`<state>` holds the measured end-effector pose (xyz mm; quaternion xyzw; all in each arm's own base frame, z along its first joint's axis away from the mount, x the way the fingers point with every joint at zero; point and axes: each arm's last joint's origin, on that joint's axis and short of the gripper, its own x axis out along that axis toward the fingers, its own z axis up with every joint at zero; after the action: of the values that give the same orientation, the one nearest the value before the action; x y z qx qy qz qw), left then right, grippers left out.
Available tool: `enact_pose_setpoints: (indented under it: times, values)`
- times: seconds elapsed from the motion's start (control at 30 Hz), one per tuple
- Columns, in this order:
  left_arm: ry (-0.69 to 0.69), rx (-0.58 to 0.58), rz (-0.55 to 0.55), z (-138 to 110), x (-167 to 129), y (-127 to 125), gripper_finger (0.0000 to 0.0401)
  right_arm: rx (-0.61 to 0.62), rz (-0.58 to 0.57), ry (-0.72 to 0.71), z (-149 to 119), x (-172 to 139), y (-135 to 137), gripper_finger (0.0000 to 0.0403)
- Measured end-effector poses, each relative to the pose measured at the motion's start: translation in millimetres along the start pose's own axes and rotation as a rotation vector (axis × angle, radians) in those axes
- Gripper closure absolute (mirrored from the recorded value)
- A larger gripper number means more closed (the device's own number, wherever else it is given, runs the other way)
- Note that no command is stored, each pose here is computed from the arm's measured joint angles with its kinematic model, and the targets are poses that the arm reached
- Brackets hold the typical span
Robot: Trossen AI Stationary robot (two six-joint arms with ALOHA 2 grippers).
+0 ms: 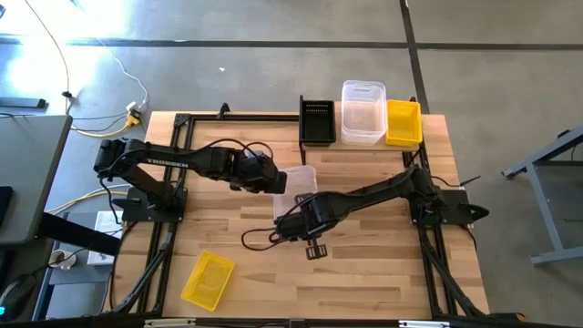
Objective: Stack baskets on shelf by color
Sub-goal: Stack the transparent bin on top of the stacked transparent bins on the shelf
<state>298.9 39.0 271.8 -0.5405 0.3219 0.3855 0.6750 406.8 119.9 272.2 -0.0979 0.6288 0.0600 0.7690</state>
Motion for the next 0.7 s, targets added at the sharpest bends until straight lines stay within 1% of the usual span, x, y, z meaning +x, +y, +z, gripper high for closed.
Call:
enact_pose_setpoints:
  times: [0.13, 0.23, 0.37, 0.53, 0.7]
  values:
    - [0.0, 0.046, -0.002, 0.0, 0.0, -0.2, 0.0261, 0.044, 0.003, 0.003, -1.3, -2.0, 6.2, 0.0402]
    - [-0.004, 0.095, -0.013, 0.3, -0.1, -1.3, 0.0251, 0.052, -0.001, -0.001, -3.2, -6.2, 11.6, 0.0403]
    - [-0.007, 0.158, -0.017, 1.3, -1.4, -1.1, 0.025, 0.072, -0.006, 0.025, -8.8, -12.0, 16.6, 0.0403]
    - [-0.044, 0.187, -0.048, 7.7, -13.1, -0.3, 0.0255, 0.111, -0.044, 0.022, -18.2, -30.0, 18.1, 0.0403]
    - [-0.123, 0.215, -0.128, 13.5, -31.7, -2.5, 0.0256, 0.163, -0.062, 0.008, -28.5, -50.6, 14.4, 0.0403]
